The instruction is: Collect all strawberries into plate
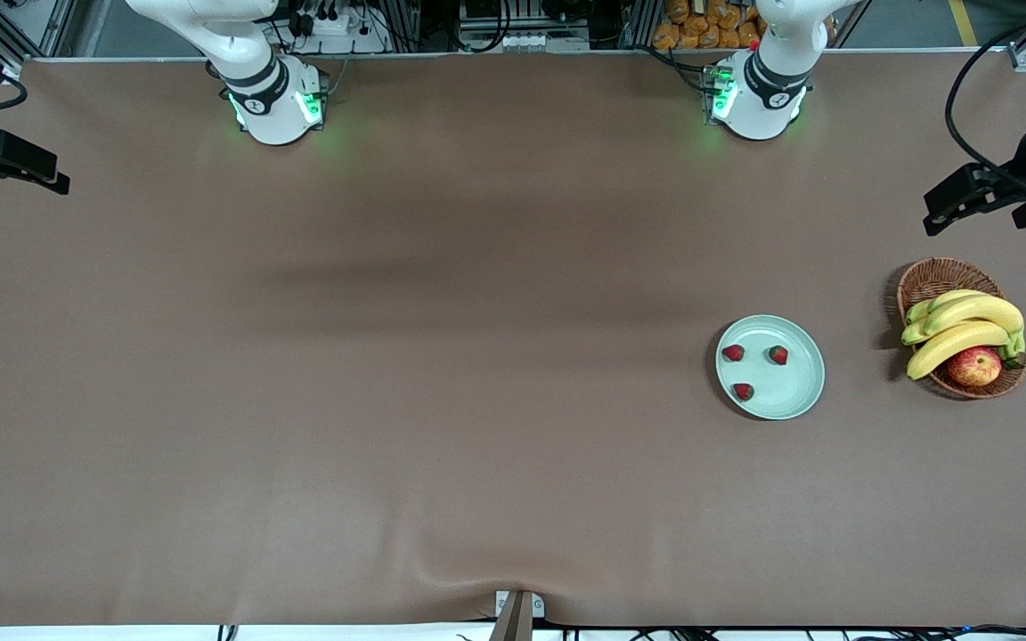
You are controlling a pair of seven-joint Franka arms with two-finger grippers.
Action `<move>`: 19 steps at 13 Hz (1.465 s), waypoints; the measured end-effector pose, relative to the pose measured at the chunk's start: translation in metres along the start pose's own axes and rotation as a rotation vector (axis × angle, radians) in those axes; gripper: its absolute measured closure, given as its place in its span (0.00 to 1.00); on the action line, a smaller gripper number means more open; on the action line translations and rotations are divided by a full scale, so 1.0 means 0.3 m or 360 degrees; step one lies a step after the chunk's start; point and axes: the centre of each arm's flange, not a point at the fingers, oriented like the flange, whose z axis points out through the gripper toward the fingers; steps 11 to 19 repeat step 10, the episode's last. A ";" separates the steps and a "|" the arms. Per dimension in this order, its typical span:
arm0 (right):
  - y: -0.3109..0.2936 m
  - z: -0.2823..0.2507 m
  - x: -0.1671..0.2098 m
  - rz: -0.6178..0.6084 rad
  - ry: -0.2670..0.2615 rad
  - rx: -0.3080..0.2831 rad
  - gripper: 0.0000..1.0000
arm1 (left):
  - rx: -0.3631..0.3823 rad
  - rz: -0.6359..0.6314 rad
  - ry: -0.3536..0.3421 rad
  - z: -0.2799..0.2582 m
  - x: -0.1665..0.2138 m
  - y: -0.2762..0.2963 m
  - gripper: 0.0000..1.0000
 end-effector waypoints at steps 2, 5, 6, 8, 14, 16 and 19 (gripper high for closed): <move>0.000 0.000 0.000 0.0000 0.0000 0.0000 0.00 | -0.0029 -0.0038 -0.0019 -0.001 -0.013 -0.036 0.00; 0.001 0.000 0.000 0.0001 0.0000 0.0000 0.00 | -0.0025 -0.0044 -0.0045 0.012 -0.050 -0.037 0.00; 0.002 0.000 0.000 0.0001 0.0000 0.0000 0.00 | -0.0024 -0.0040 -0.0058 0.020 -0.069 -0.028 0.00; 0.001 0.000 0.000 0.0001 0.0000 0.0000 0.00 | -0.0022 -0.0025 -0.0071 0.027 -0.102 -0.015 0.00; 0.001 0.000 0.000 0.0001 0.0000 0.0000 0.00 | -0.0023 -0.0018 -0.0065 0.019 -0.114 -0.010 0.00; 0.001 0.000 0.000 0.0001 0.0000 0.0000 0.00 | -0.0023 -0.0018 -0.0065 0.019 -0.114 -0.010 0.00; 0.001 0.000 0.000 0.0001 0.0000 0.0000 0.00 | -0.0023 -0.0018 -0.0065 0.019 -0.114 -0.010 0.00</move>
